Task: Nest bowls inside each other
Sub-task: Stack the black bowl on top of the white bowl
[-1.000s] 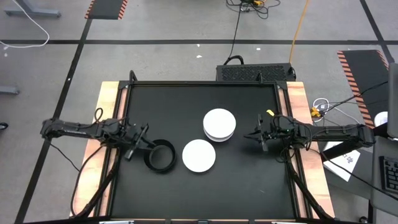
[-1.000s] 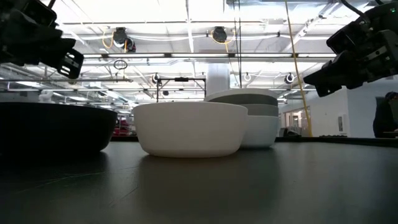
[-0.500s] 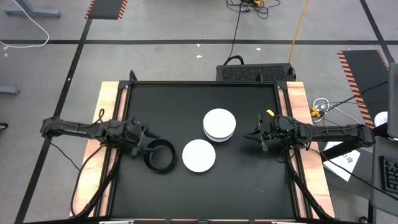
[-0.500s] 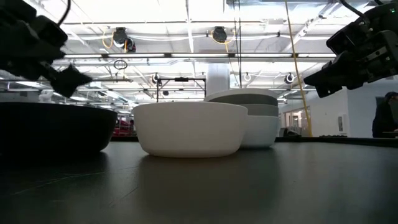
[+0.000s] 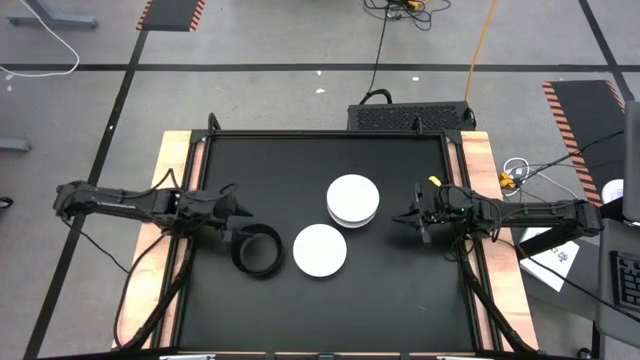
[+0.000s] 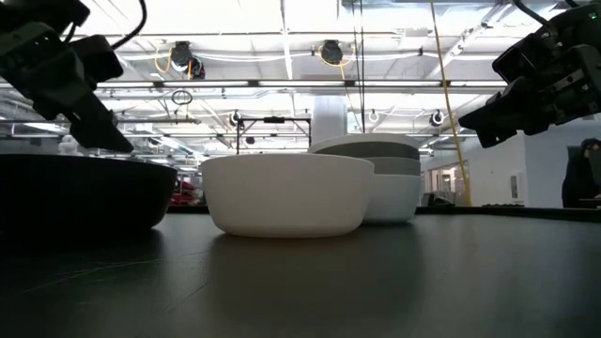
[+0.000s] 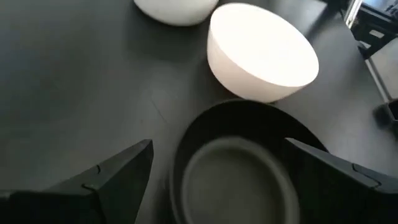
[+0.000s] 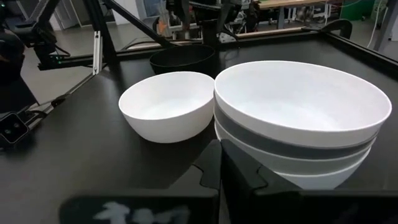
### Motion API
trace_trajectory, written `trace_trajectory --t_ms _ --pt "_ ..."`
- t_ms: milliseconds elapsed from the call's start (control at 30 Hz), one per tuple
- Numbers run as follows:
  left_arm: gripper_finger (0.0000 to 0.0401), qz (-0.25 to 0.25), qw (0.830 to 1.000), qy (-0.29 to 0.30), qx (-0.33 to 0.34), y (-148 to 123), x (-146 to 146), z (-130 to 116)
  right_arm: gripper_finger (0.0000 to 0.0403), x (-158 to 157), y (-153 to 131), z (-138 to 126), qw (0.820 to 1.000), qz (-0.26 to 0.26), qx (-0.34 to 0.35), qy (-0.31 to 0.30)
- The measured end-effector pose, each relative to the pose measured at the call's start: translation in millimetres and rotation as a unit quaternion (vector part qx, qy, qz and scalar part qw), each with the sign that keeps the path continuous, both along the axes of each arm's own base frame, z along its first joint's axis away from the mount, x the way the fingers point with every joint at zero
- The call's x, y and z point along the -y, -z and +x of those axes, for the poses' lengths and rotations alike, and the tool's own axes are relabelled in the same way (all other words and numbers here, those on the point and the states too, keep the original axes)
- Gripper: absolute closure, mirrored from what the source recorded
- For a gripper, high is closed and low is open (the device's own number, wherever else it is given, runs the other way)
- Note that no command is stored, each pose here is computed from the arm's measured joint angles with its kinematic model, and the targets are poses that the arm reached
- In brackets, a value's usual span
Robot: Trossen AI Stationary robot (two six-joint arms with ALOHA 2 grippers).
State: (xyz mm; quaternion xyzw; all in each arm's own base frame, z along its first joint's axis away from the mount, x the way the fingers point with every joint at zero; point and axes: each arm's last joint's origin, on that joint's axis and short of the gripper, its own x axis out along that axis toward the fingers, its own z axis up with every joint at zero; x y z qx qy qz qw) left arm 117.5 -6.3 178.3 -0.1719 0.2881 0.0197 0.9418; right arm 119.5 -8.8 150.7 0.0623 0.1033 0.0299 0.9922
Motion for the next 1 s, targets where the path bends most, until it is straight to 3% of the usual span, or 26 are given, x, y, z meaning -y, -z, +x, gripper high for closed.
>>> trace_trajectory --t_ms 333,700,1000 --pt "0.0041 -0.058 0.992 -0.043 -0.106 14 -2 10 0.0403 0 0 0 1.000 0.000 0.000 0.000" --pt "0.0042 -0.049 0.987 -0.062 -0.141 22 -5 15 0.0403 0 0 0 1.000 -0.001 -0.001 -0.002" --pt "0.0100 -0.038 0.985 -0.074 -0.150 26 -6 18 0.0403 -4 0 0 1.000 -0.001 -0.001 -0.019"
